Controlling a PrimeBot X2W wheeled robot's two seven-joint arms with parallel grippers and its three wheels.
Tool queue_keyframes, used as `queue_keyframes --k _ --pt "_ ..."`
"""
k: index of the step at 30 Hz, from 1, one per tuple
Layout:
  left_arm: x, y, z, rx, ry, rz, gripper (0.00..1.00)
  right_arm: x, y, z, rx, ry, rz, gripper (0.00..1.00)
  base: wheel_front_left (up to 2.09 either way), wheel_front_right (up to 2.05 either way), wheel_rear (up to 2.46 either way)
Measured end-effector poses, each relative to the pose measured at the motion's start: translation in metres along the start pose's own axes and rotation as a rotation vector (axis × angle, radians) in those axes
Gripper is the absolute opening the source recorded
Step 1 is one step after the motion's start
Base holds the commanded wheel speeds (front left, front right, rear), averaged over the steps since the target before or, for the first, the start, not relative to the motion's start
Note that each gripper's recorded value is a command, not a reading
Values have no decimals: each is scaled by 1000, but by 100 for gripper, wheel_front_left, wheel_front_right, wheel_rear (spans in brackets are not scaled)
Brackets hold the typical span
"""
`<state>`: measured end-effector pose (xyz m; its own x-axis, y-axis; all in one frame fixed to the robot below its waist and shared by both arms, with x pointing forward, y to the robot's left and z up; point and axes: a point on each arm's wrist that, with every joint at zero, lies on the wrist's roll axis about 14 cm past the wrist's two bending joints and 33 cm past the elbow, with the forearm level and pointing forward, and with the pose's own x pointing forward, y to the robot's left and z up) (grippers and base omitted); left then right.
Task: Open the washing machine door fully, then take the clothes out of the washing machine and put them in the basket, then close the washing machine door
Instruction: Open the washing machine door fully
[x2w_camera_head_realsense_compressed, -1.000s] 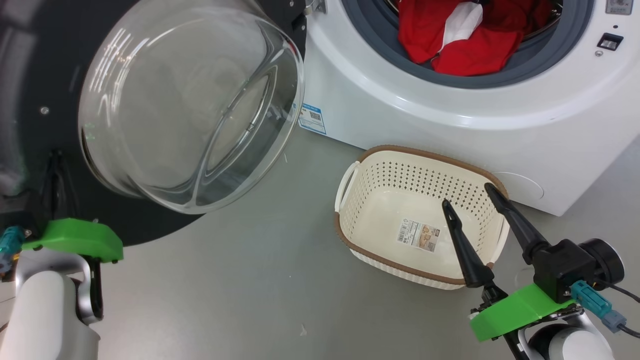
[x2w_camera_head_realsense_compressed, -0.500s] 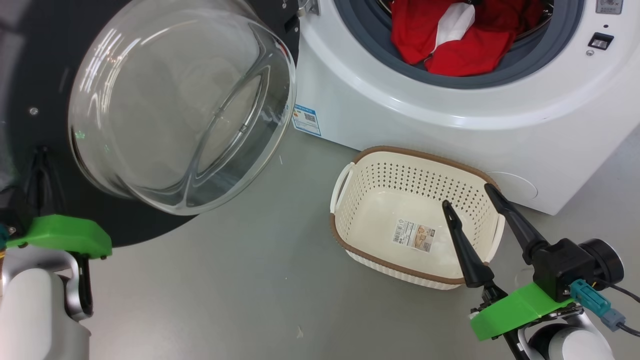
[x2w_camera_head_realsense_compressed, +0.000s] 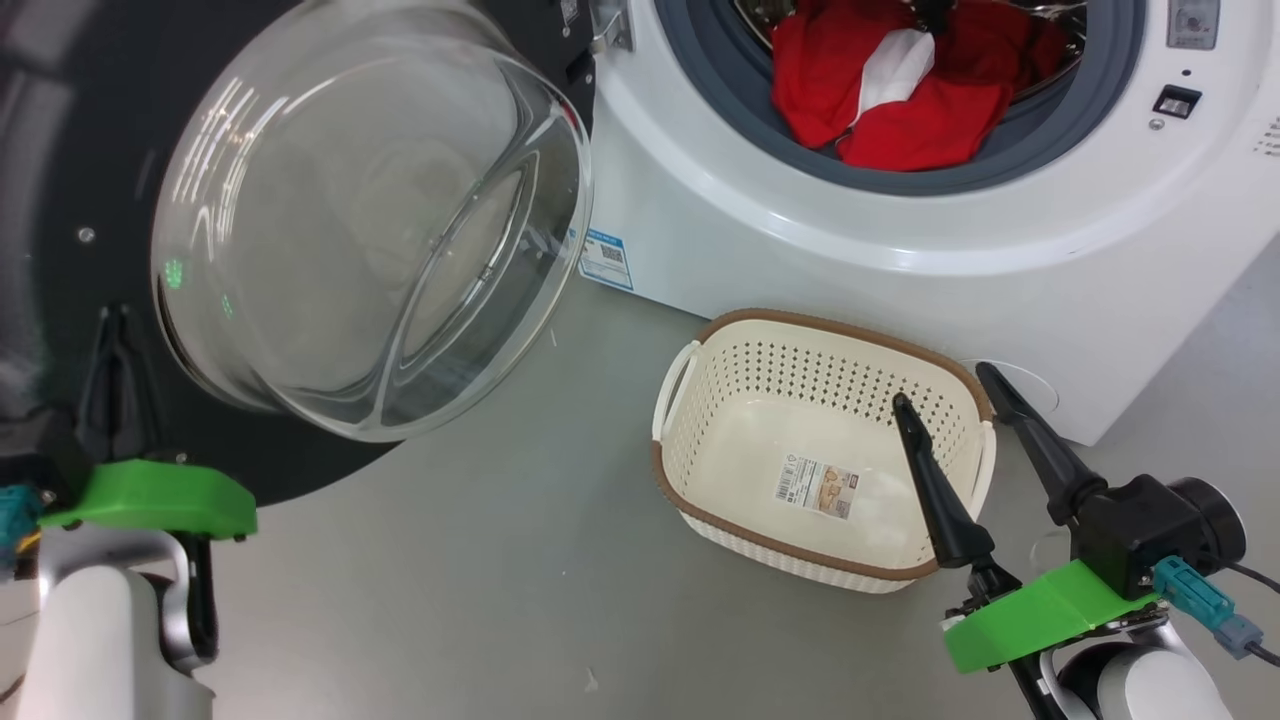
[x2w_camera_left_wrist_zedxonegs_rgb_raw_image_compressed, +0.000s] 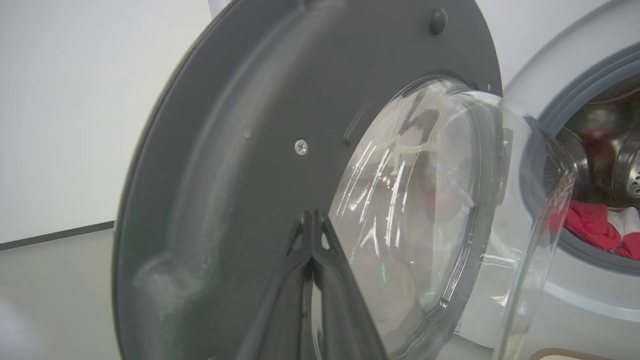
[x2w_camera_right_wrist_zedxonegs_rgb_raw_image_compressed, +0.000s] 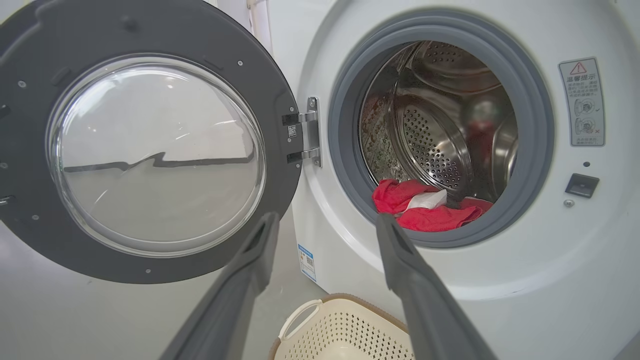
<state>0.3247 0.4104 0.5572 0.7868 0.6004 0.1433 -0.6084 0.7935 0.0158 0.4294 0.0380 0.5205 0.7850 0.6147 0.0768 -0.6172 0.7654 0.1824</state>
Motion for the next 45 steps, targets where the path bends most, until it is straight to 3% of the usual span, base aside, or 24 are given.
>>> queue_keyframes --k 3,4,6,7,8,9,11,23,34,45 --pt "-4 -8 4 -19 -15 -28 0 -3 -2 3 3 -15 -9 100 0 0 0" --pt "-5 -10 7 -22 -26 -38 16 -3 -2 4 5 -19 -11 100 0 0 0" --pt "-7 -14 12 -33 -46 -57 30 -6 -4 7 4 -30 -19 100 0 0 0" --pt "-8 -17 15 -37 -56 -68 46 -7 -5 8 6 -35 -25 100 0 0 0" --pt "-9 -21 19 -42 -68 -80 51 -8 -7 9 9 -41 -33 100 0 0 0" --pt "-10 -24 23 -50 -83 -91 64 -9 -10 10 12 -45 -41 100 0 0 0" --pt "-12 -32 30 -66 -108 -116 100 -13 -16 13 6 -56 -62 100 0 0 0" --pt "-30 -105 48 -169 -162 -348 100 -39 -49 25 -17 -108 -180 100 0 0 0" --pt "-52 -176 32 -285 -83 -563 100 -79 -90 43 -55 -168 -335 100 0 0 0" --pt "-66 -221 16 -325 -20 -693 100 -123 -122 55 -91 -202 -478 100 0 0 0"
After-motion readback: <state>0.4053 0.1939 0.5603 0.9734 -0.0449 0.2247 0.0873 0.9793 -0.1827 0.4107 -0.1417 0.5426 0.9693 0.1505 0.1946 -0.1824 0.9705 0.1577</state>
